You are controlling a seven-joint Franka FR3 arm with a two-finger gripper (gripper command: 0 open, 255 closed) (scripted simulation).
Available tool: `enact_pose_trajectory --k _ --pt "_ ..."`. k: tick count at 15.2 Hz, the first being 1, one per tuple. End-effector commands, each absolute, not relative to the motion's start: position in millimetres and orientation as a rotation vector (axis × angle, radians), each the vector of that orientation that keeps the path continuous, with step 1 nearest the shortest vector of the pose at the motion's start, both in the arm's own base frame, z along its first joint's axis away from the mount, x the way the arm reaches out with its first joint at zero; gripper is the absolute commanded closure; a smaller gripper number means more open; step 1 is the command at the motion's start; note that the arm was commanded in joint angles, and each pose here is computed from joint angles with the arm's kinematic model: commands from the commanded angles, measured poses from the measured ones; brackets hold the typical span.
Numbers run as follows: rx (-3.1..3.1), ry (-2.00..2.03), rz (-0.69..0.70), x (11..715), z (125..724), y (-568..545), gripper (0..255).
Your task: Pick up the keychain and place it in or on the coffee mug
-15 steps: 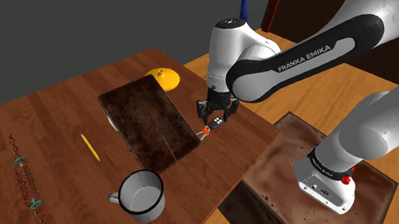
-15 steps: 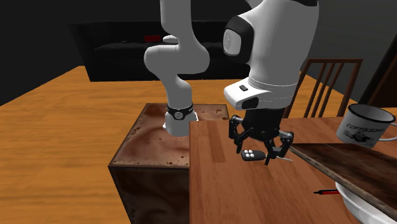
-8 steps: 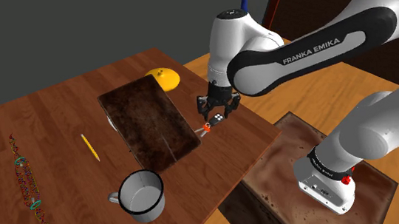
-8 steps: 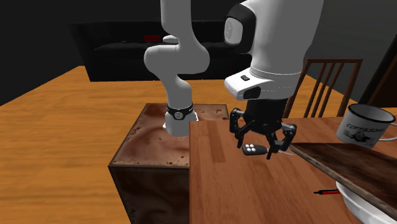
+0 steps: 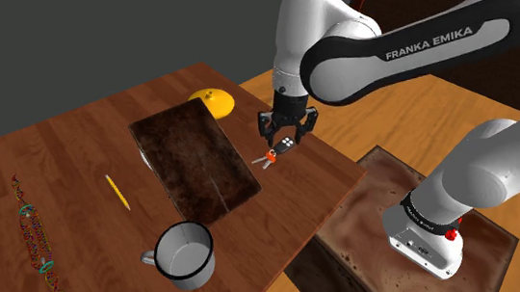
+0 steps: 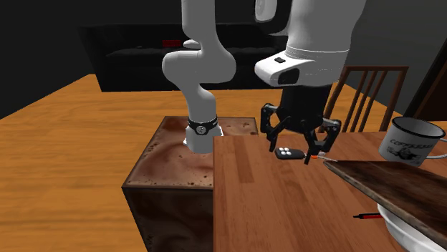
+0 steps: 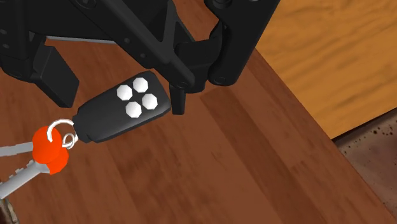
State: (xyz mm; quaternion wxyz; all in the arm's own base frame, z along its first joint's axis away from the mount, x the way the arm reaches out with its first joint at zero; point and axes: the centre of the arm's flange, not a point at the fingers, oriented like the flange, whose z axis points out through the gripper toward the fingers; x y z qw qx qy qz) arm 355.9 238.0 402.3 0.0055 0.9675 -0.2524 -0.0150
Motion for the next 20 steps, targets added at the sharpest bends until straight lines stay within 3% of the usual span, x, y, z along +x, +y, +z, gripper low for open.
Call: enact_pose_trajectory --k 1,20 --pt "3.029 -0.790 -0.048 357 413 238 255" --pt "3.029 -0.790 -0.048 357 512 238 255"
